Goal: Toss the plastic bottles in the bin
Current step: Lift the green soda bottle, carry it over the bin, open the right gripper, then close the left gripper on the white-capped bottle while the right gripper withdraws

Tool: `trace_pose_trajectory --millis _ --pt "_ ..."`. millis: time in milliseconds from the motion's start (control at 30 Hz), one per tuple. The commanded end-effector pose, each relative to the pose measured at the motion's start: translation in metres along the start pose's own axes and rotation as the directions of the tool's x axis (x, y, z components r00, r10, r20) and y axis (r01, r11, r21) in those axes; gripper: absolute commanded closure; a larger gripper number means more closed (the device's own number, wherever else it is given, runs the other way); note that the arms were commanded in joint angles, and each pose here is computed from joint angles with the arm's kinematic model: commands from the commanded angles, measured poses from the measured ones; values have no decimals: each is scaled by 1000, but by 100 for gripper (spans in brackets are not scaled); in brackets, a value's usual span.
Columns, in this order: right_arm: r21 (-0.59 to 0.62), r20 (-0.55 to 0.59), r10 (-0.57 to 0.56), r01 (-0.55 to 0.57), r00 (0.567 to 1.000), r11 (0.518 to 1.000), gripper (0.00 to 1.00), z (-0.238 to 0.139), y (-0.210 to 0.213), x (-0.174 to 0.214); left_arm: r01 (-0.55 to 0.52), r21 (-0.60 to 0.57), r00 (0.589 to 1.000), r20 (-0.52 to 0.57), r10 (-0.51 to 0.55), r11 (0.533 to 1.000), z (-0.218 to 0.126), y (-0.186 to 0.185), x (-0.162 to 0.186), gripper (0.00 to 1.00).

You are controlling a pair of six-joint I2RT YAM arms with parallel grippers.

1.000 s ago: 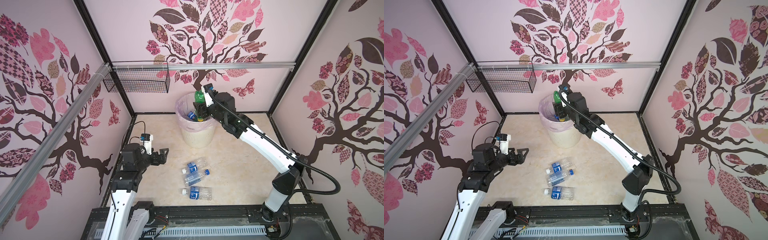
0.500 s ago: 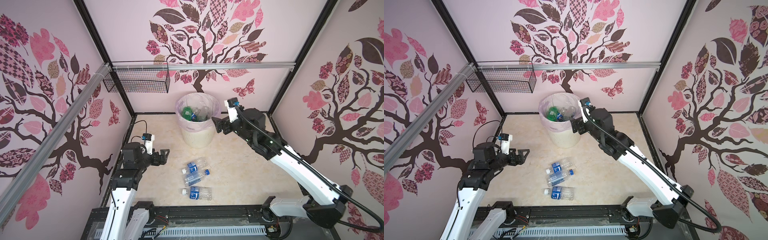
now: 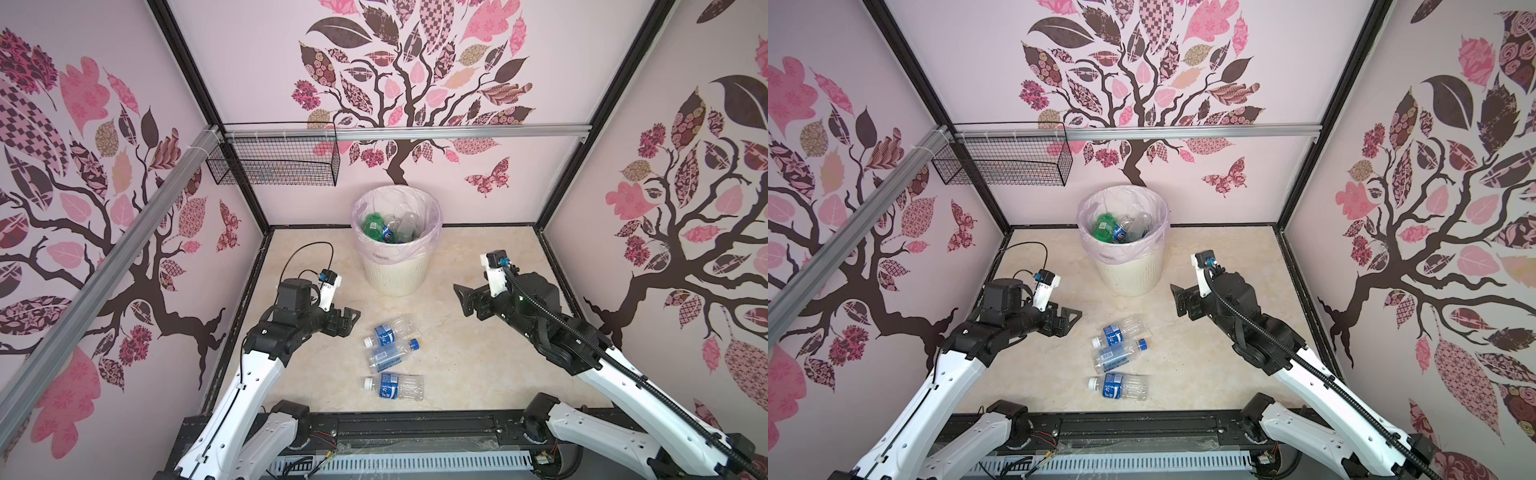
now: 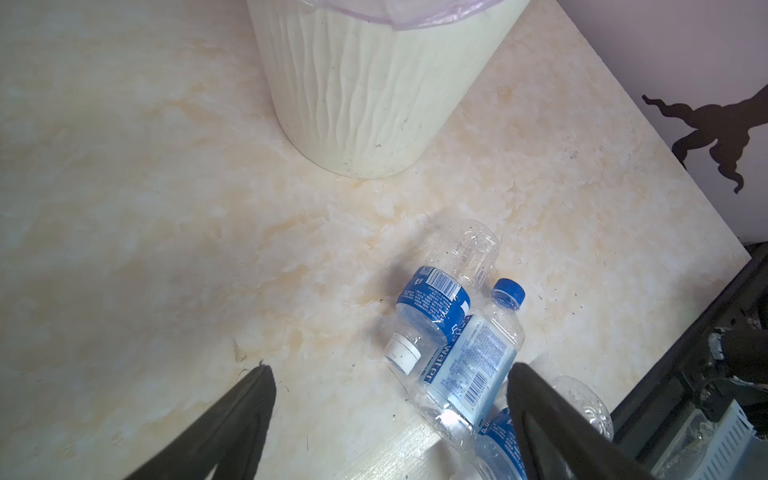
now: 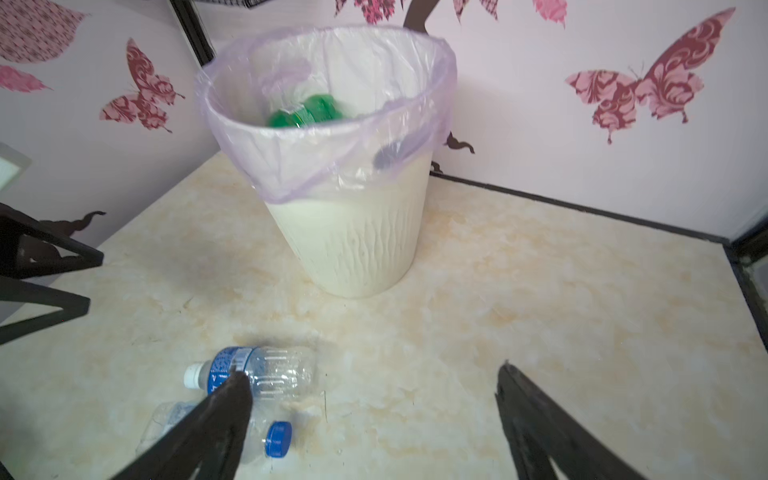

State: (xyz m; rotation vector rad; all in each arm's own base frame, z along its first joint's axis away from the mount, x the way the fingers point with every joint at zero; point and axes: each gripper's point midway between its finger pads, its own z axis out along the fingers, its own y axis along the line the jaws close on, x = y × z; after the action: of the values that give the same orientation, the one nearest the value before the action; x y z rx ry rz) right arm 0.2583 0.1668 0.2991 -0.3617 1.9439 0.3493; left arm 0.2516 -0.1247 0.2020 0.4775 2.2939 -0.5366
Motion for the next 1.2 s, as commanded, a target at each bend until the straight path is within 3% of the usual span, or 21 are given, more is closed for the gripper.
trace_pose_trajectory --millis 0,167,367,600,967,1167 --pt "58 -34 51 -49 998 997 6 -3 -14 24 -79 82 997 20 78 993 -5 -17 -13 9" --pt "57 -66 108 -104 992 993 5 2 -16 55 -83 90 996 -22 86 992 8 -15 -12 9" --pt "56 -60 190 -187 980 981 5 1 -17 64 -122 90 987 -95 131 988 28 -16 -4 11" --pt "30 -53 238 -237 970 971 5 -2 -15 72 -279 3 929 -254 271 960 65 -21 9 11" --pt "-4 -39 243 -244 969 970 5 -5 -11 72 -387 5 870 -330 367 922 110 -47 15 11" --pt "-10 -47 242 -243 969 970 5 -6 -10 75 -388 22 854 -367 369 921 132 -50 26 13"
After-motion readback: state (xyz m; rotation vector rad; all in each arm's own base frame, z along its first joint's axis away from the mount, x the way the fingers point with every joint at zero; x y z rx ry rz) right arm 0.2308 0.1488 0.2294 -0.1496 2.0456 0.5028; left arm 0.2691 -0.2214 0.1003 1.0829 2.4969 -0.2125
